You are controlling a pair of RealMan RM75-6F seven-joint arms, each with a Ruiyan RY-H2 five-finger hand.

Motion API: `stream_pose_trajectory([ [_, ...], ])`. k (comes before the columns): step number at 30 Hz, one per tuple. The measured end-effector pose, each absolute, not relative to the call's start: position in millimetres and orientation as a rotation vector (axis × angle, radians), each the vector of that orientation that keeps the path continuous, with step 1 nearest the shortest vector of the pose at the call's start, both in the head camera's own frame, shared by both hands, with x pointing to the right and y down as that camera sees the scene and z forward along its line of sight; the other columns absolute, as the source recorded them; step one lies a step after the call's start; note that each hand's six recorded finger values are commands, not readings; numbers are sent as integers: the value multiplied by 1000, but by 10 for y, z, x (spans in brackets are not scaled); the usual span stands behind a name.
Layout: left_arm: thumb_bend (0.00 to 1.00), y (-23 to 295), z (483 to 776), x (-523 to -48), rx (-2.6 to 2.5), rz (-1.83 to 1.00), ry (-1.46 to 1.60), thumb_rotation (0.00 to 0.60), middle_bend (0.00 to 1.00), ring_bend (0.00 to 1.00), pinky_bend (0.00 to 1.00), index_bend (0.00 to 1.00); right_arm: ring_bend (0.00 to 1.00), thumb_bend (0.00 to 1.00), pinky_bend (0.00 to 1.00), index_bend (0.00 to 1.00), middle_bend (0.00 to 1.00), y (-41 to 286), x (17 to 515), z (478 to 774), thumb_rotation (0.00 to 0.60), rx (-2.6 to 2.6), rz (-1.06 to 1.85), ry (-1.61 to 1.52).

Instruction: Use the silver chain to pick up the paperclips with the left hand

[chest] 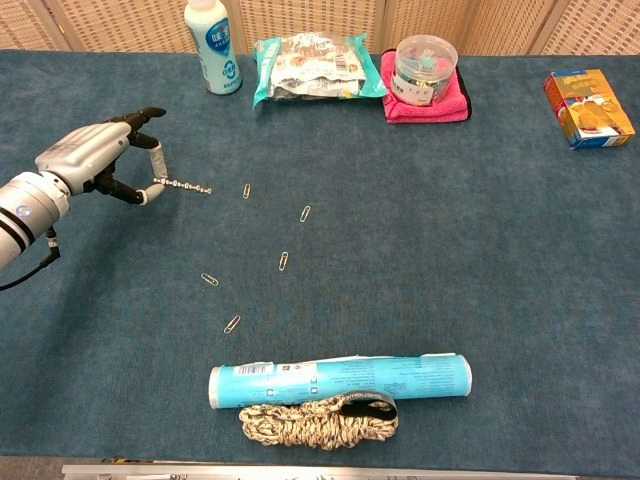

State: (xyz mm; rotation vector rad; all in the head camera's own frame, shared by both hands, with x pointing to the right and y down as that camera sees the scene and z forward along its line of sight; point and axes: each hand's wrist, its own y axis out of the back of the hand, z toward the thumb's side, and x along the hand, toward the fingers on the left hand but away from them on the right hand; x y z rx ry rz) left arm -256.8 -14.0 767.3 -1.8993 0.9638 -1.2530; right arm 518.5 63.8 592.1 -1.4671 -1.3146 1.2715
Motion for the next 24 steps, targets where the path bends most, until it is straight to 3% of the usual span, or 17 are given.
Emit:
stream_pose_trajectory([
  [24,357,-309,7818,-2311,-1952,-1232,950,600,0,0,54,587,31,0,223,0,58,696,5334,5864,600,-1422,1301,-1353],
])
